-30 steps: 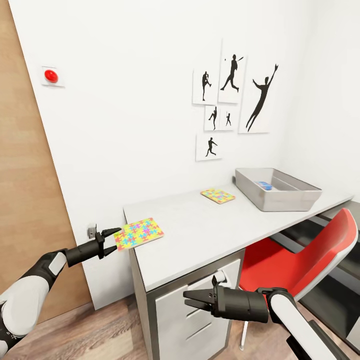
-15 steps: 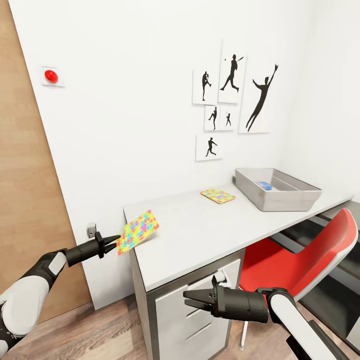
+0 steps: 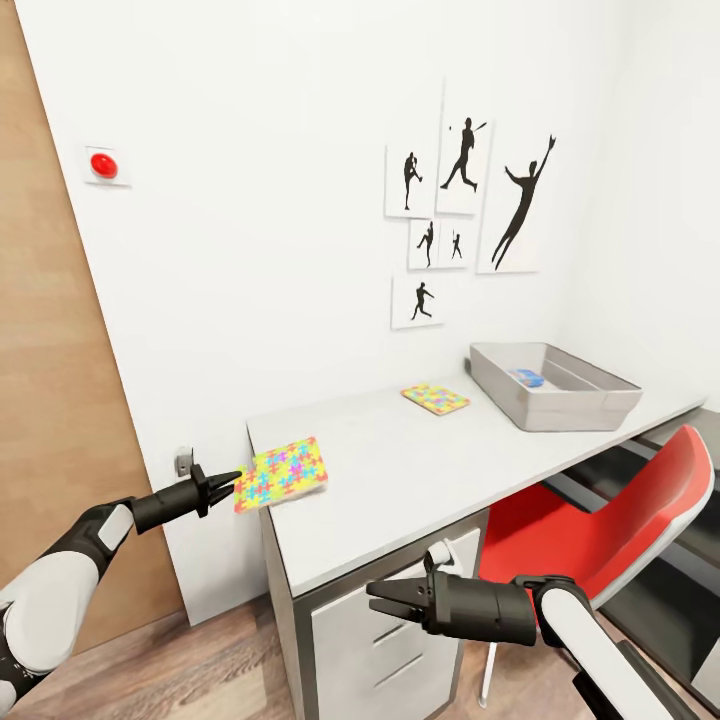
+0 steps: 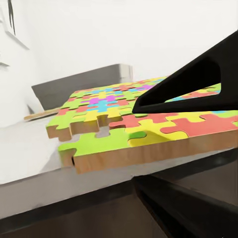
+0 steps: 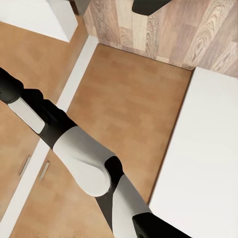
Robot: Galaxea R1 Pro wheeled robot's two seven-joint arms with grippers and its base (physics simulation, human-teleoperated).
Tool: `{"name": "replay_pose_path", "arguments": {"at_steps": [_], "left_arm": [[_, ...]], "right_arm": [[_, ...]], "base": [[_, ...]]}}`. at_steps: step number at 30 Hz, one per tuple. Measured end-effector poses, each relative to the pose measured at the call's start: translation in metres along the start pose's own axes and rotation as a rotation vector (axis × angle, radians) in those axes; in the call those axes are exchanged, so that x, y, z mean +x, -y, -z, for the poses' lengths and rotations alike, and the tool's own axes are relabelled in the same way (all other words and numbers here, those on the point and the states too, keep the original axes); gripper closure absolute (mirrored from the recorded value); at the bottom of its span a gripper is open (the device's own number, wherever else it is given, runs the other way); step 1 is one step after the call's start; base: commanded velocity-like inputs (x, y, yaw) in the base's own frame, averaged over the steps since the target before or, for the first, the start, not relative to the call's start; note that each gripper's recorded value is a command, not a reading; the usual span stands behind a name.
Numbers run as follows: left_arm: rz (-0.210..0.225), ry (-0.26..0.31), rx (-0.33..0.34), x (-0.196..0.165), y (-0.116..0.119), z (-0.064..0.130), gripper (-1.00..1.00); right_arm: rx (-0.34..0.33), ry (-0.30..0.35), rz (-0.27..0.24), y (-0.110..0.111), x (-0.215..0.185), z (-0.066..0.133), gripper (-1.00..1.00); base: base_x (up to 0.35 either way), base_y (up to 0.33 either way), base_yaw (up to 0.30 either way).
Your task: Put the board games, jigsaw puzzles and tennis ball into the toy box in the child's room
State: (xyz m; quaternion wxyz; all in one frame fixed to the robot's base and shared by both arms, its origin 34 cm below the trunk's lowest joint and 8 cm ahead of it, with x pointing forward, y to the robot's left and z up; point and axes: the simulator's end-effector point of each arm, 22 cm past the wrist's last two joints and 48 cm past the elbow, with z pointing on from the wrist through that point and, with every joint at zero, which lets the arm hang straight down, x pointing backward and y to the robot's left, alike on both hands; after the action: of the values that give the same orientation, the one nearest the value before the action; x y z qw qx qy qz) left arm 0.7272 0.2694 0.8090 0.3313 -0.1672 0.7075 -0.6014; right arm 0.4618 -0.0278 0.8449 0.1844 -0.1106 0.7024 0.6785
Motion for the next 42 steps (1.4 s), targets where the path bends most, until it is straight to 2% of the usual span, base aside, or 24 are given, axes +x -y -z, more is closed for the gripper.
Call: {"name": "replay_pose_path", "arguments": {"at_steps": [35,42], "left_arm": [[-0.002,0.001,0.002,-0.026,0.065,-0.003,1.00],[-0.003,0.001,0.003,-0.026,0.065,-0.003,1.00]], "right_arm": [[0.006,0.004,-0.008,-0.055,-0.038,0.001,-1.00],[0.008,0.005,-0.011,-0.054,-0.038,0.001,-1.00]], "base": [[0.000,0.000,0.000],[0.000,0.000,0.000]]}}
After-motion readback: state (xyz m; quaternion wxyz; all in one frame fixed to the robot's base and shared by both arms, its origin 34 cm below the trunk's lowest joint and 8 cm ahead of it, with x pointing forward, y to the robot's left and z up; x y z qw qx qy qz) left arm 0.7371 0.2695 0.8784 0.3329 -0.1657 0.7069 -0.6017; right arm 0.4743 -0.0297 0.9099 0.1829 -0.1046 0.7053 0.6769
